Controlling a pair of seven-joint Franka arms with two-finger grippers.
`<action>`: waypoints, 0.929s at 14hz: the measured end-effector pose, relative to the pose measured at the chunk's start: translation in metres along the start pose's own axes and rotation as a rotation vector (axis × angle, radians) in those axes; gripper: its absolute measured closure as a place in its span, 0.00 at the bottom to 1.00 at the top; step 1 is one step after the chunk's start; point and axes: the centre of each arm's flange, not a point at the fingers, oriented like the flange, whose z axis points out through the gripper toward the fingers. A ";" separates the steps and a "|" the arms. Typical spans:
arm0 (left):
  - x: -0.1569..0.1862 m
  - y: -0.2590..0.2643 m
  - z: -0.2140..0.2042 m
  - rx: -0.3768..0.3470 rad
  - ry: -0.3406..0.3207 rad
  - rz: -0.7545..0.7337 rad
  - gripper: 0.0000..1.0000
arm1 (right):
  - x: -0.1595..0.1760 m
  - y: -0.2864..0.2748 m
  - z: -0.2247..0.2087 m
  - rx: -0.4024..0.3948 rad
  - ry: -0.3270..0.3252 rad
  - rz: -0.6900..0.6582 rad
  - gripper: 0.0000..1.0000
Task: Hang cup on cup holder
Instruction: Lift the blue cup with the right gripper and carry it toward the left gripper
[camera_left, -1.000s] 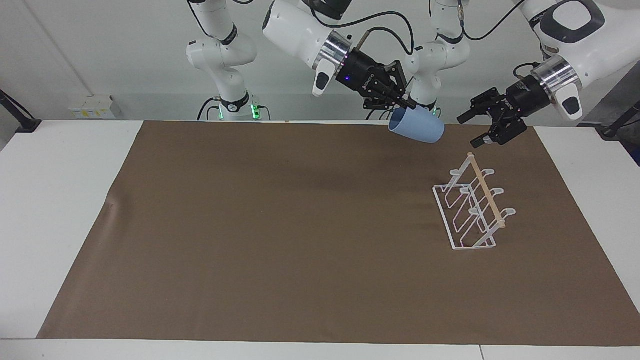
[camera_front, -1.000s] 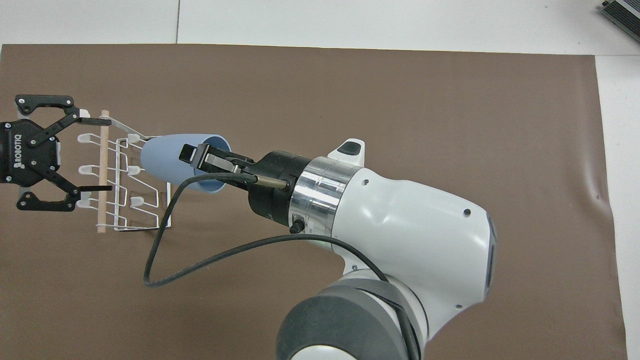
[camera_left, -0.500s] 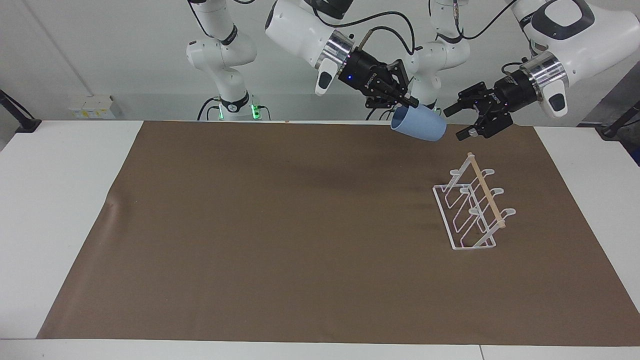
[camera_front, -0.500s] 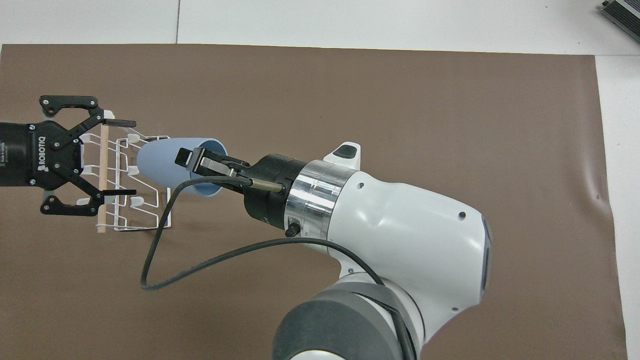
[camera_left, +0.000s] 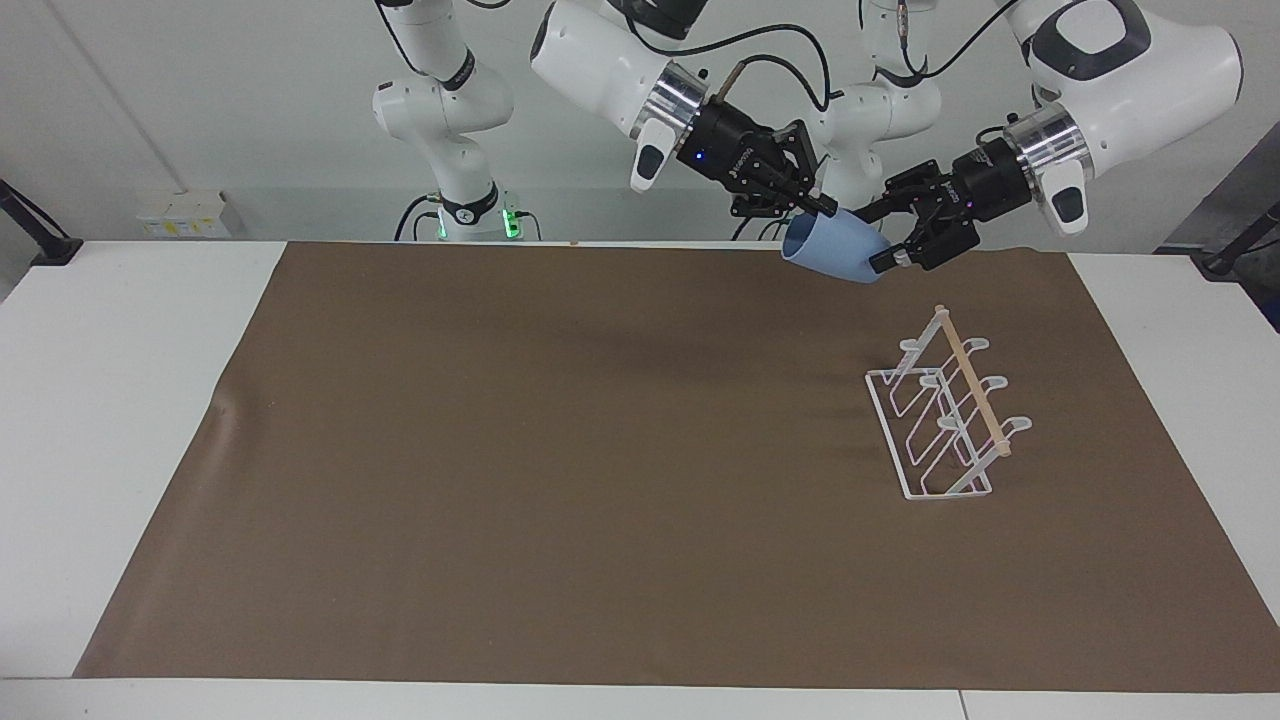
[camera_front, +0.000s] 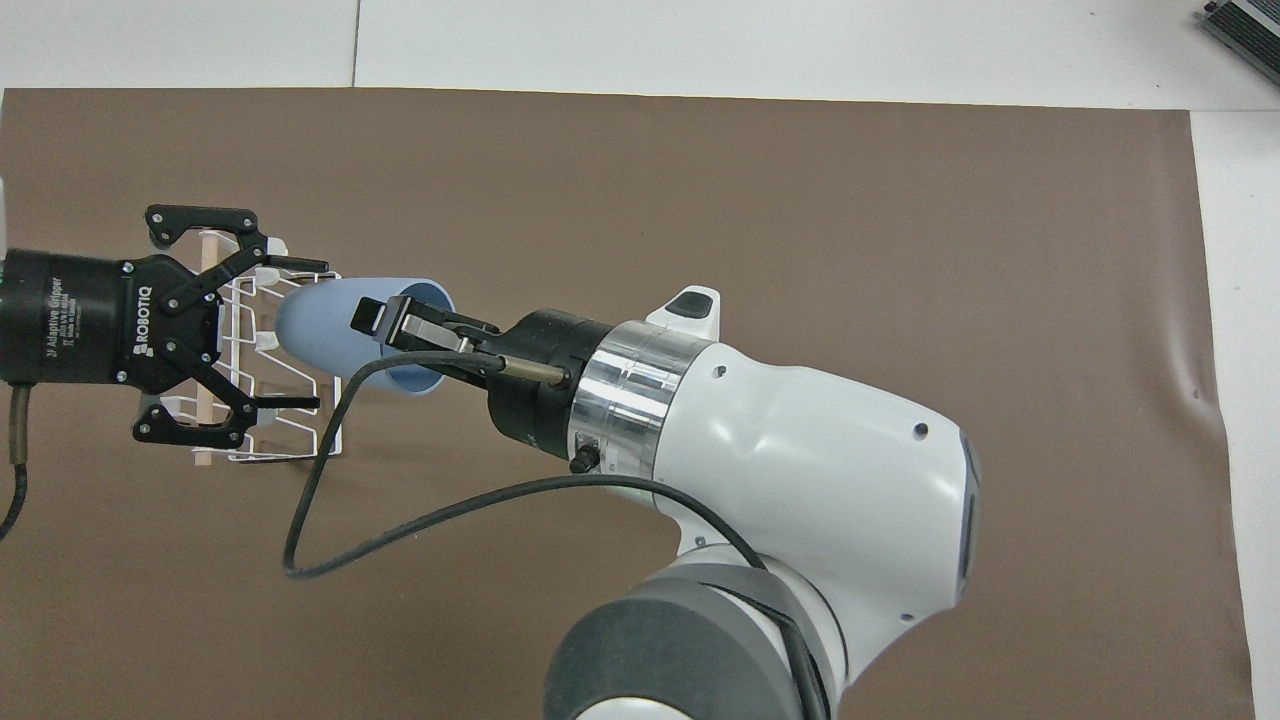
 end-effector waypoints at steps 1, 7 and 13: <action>-0.001 -0.002 0.004 0.004 0.000 0.001 0.00 | -0.003 0.001 0.003 -0.002 -0.007 0.000 0.95; 0.001 -0.005 0.007 -0.007 0.008 0.003 0.00 | -0.010 0.002 0.008 -0.005 -0.015 -0.002 0.95; 0.007 -0.004 0.002 -0.022 0.012 0.027 0.00 | -0.009 0.002 0.008 -0.005 -0.015 -0.001 0.95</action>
